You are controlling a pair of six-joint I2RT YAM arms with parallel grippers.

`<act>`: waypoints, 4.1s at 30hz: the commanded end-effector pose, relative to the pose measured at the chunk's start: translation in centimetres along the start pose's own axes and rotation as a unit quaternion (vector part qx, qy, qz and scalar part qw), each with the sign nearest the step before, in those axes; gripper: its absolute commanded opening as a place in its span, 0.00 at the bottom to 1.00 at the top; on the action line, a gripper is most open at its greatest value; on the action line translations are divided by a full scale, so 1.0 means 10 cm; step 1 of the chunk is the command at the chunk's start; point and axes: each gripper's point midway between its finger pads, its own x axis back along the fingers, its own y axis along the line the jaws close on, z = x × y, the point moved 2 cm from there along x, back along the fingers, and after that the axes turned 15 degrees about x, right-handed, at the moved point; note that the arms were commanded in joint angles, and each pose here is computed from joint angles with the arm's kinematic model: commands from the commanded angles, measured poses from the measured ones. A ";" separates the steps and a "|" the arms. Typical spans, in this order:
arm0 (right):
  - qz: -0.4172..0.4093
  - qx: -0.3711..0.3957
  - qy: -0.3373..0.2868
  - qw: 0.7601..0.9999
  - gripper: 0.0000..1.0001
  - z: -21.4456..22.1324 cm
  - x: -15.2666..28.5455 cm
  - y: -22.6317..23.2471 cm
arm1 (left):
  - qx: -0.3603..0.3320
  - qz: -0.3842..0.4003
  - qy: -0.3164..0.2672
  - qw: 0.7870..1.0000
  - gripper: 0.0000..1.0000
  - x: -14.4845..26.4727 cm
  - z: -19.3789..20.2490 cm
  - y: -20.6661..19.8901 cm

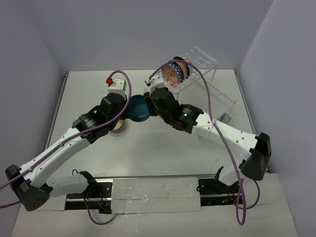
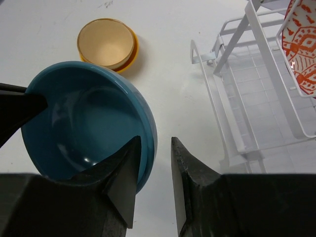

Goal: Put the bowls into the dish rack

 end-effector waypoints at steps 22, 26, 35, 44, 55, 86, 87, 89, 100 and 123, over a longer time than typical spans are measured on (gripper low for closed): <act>0.045 -0.007 -0.014 0.999 0.00 -0.16 0.06 -0.15 | 0.044 0.065 -0.043 0.996 0.32 0.21 -0.27 -0.20; 0.070 0.003 -0.007 0.998 0.00 -0.13 0.09 -0.25 | 0.058 0.060 -0.045 0.995 0.57 0.21 -0.28 -0.19; 0.192 0.057 0.005 0.980 0.00 -0.12 0.39 -0.78 | 0.105 0.031 -0.073 0.991 0.94 0.22 -0.41 -0.02; 0.392 0.099 0.013 0.914 0.00 -0.41 1.17 -1.90 | 0.136 -0.058 -0.009 0.989 0.98 -0.21 -0.23 0.72; 0.545 0.085 -0.007 0.834 0.00 -0.86 1.57 -2.96 | 0.125 -0.108 0.014 0.986 0.99 -0.33 -0.04 1.17; 0.523 0.266 0.067 0.807 0.00 -0.89 -0.15 -3.23 | 0.127 -0.095 0.037 0.987 0.99 -0.42 0.12 1.30; 0.522 0.266 0.070 0.807 0.00 -0.86 -0.17 -3.23 | 0.127 -0.094 0.037 0.987 0.99 -0.42 0.12 1.30; 0.517 0.268 0.074 0.809 0.00 -0.80 -0.24 -3.21 | 0.128 -0.094 0.037 0.987 0.99 -0.42 0.12 1.30; 0.504 0.278 0.108 0.811 0.00 -0.50 -0.45 -3.16 | 0.132 -0.089 0.039 0.986 0.99 -0.43 0.12 1.29; 0.513 0.262 0.109 0.810 0.00 -0.46 -0.48 -3.31 | 0.134 -0.091 0.038 0.986 0.99 -0.42 0.12 1.32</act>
